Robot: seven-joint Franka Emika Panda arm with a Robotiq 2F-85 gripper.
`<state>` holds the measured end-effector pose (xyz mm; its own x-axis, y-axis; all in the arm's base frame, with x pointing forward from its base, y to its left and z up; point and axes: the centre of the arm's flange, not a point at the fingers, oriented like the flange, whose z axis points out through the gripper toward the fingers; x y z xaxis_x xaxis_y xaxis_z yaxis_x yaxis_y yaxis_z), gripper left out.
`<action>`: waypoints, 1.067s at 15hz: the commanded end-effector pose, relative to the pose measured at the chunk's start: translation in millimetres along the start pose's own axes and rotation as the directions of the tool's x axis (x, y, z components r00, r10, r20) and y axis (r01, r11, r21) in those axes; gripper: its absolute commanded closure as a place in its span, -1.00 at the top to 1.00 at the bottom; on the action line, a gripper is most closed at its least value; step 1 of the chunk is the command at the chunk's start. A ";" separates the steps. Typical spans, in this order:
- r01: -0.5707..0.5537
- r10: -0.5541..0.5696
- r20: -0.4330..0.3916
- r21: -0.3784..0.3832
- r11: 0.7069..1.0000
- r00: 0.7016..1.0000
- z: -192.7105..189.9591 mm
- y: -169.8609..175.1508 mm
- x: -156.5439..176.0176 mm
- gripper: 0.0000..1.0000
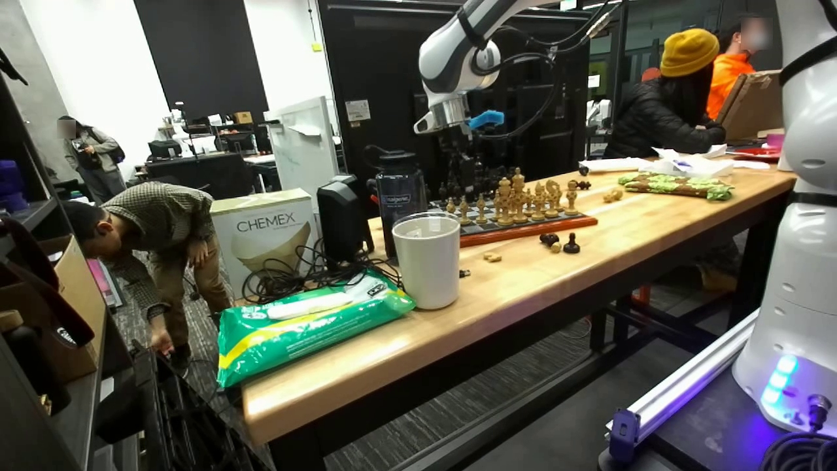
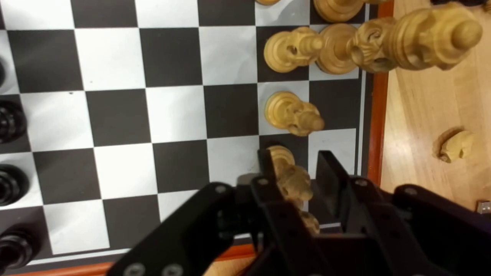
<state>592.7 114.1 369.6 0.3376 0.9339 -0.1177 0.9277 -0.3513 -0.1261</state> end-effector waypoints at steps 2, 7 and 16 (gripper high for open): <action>0.024 -0.024 0.003 -0.012 1.000 1.000 -2.7 -2.3 -1.1 -0.07; 0.021 -0.021 0.006 -0.017 1.000 1.000 -4.1 -2.7 -1.2 -0.14; 0.017 -0.015 0.041 -0.046 0.999 0.999 -15.1 -0.6 -4.5 -0.22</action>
<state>594.7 111.6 372.0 0.3275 0.9350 -0.1359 0.9332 -0.3427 -0.1084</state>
